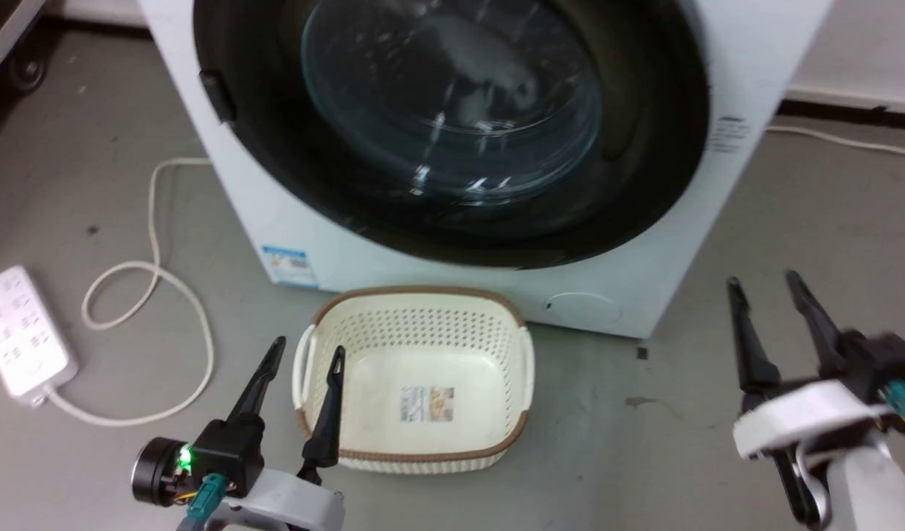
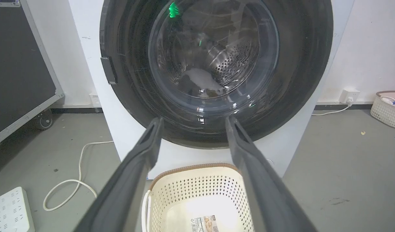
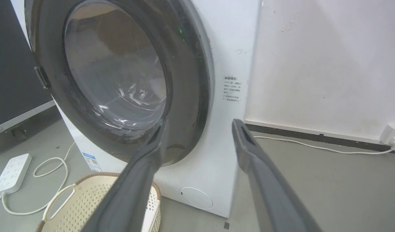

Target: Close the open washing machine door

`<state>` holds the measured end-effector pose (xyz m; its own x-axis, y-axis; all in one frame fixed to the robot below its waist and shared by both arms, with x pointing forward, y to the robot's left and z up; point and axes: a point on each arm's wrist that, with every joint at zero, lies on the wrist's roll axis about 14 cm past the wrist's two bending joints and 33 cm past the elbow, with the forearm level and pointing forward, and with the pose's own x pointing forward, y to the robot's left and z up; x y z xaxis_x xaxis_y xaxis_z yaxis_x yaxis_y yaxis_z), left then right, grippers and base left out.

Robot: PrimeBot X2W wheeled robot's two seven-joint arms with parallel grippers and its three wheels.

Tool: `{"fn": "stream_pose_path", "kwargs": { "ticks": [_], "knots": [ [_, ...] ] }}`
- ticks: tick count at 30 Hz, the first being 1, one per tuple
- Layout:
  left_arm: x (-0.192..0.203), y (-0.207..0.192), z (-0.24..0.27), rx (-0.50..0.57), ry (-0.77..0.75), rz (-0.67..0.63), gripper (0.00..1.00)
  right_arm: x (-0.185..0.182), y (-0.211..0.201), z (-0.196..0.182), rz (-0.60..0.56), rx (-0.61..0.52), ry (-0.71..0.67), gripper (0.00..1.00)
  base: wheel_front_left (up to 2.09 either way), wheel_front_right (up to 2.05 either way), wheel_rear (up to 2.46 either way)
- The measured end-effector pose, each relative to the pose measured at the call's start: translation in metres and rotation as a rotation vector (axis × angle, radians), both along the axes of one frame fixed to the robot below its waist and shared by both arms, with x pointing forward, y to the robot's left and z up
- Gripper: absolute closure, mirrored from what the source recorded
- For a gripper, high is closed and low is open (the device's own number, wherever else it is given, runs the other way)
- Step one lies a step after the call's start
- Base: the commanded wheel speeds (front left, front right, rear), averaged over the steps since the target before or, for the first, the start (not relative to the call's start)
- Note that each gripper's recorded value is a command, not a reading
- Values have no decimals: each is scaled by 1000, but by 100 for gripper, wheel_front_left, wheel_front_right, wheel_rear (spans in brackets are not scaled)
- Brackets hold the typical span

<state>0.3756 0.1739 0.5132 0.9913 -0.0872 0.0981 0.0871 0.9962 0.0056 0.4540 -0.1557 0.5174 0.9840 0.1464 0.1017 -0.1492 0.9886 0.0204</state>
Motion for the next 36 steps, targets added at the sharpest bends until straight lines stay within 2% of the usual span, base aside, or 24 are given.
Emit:
{"fn": "stream_pose_path", "kwargs": {
  "ticks": [3,6,11,24,25,36],
  "knots": [
    [1,-6,3,-2,-9,-19,0,-19,-19,15,-68,34,-54,0,0,0,0],
    [1,-11,3,-4,-11,-33,0,-37,-27,26,-88,21,-91,0,0,0,0],
    [1,-14,3,-5,-10,-43,0,-60,-30,20,-94,25,-75,0,0,0,0],
    [-4,-7,-4,-24,13,-20,0,-68,-14,14,-46,3,-60,0,0,0,0],
    [-4,-6,-4,-23,14,-19,100,-67,-14,14,-46,3,-60,100,0,0,0],
    [-4,-6,-3,-20,19,-18,100,-68,-14,13,-46,1,-48,100,0,0,0]
  ]
}}
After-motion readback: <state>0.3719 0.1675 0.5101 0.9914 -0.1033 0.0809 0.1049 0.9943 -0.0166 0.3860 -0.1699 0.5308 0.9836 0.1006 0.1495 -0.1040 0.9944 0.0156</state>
